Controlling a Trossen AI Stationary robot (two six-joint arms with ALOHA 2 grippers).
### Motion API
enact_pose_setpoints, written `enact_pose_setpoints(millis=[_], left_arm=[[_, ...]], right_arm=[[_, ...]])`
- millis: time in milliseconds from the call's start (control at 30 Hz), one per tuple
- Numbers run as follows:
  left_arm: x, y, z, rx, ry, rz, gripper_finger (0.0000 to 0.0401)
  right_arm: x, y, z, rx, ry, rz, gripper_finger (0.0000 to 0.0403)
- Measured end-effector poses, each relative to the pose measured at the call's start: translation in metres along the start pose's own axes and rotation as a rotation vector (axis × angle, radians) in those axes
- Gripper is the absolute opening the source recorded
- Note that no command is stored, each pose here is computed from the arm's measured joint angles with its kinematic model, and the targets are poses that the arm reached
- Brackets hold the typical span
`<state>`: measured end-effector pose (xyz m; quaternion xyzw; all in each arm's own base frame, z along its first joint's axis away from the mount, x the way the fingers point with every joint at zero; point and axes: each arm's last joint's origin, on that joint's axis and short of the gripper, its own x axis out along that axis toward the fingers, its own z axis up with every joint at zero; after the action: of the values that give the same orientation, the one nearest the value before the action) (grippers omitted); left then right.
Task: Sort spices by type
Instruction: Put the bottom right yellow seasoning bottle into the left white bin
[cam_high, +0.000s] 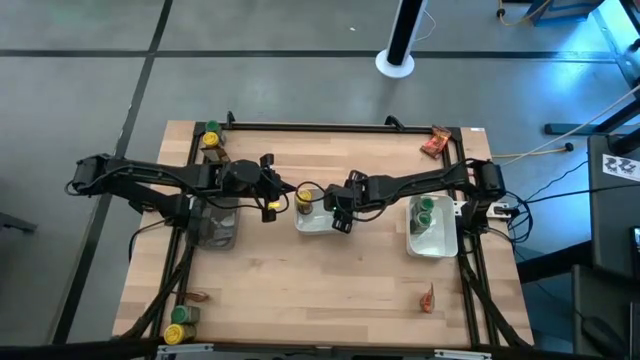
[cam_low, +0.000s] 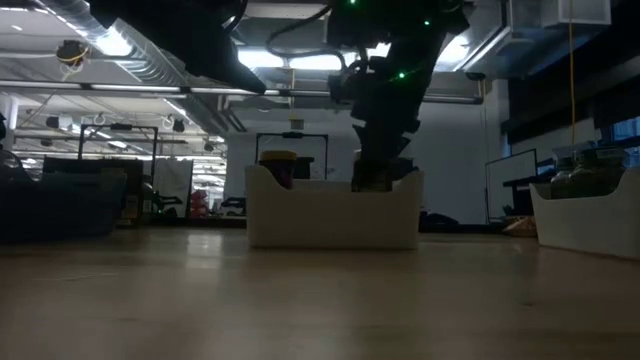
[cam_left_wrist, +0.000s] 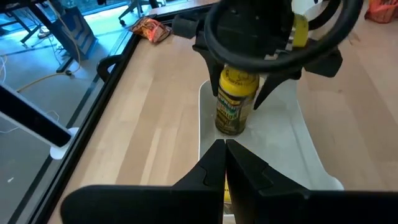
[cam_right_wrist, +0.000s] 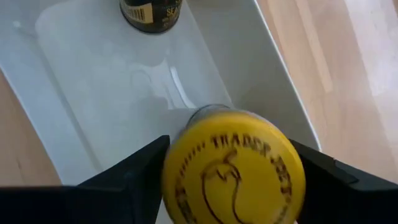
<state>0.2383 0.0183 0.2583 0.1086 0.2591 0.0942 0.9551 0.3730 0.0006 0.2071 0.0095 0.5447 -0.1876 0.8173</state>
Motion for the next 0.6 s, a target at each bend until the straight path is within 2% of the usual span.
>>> enact_pose_setpoints(millis=[467,600], left_arm=[[0.001,-0.001,-0.002,0.001,0.006,-0.002,0.0004],[0.001,-0.001,-0.002,0.001,0.006,-0.002,0.0004]], right_arm=[[-0.002,-0.001,0.001,-0.002,-0.015,-0.028,0.034],[-0.011,-0.003,0.007,-0.027,-0.003,-0.031,0.0351]])
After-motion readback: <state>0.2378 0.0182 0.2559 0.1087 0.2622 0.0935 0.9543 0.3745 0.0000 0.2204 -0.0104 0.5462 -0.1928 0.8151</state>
